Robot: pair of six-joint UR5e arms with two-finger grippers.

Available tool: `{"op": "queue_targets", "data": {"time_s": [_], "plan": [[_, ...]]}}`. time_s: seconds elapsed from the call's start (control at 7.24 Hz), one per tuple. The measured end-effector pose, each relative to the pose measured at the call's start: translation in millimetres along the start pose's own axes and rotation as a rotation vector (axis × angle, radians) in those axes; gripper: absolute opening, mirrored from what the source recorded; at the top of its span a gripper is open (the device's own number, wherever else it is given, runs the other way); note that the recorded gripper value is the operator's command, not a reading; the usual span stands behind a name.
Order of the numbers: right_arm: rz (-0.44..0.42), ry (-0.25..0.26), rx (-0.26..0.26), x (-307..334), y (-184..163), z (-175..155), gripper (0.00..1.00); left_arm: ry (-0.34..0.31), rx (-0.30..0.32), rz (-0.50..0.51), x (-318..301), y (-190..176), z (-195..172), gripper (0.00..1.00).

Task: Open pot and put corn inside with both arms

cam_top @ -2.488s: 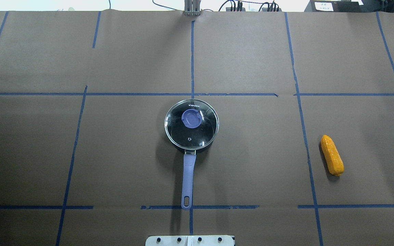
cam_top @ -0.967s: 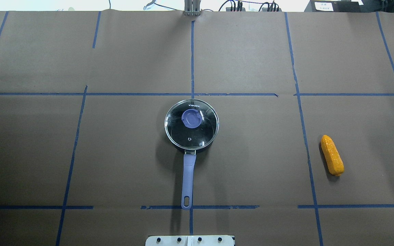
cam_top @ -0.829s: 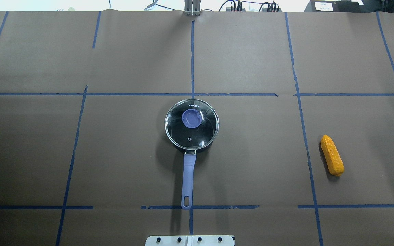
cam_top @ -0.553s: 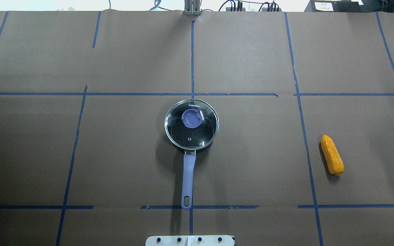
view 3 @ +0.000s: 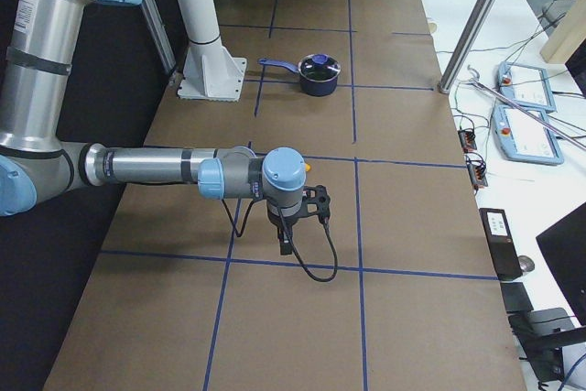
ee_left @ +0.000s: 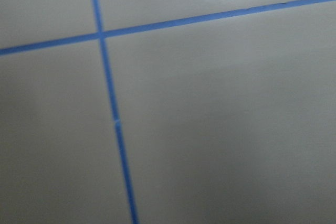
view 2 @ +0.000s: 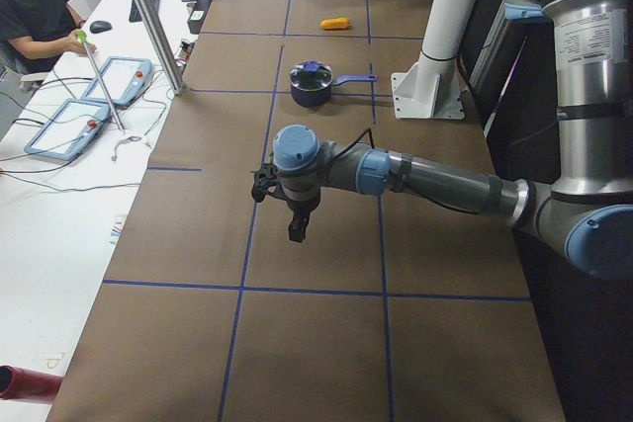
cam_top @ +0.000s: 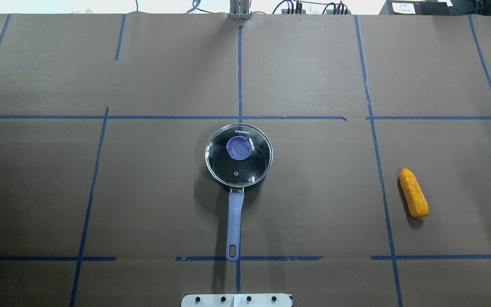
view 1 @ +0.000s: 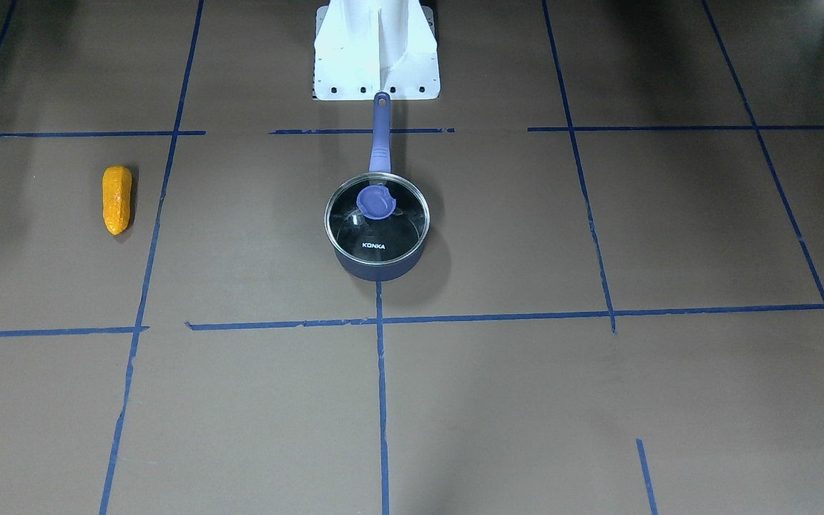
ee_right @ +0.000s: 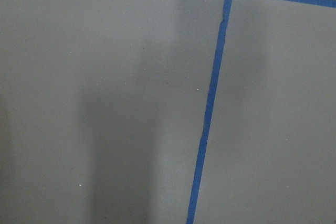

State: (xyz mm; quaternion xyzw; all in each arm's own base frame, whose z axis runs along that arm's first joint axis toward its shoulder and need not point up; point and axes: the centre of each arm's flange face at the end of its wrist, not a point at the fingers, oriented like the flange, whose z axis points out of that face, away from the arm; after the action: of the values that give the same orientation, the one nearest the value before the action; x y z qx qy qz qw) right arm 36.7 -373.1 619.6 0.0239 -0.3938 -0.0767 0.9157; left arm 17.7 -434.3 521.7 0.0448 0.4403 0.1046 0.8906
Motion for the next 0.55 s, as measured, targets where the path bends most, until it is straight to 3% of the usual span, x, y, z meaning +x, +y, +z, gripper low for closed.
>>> {"op": "queue_targets", "data": {"time_s": [0.28, 0.55], "plan": [[-0.037, -0.008, 0.032, -4.1, -3.6, -2.7, 1.00, 0.034, -0.026, -0.052, 137.8, -39.4, 17.1, 1.00], [-0.048, -0.009, 0.043, -3.3, -4.5, -1.7, 1.00, 0.028, -0.026, -0.134, 316.5, -61.9, 60.0, 1.00]]}}
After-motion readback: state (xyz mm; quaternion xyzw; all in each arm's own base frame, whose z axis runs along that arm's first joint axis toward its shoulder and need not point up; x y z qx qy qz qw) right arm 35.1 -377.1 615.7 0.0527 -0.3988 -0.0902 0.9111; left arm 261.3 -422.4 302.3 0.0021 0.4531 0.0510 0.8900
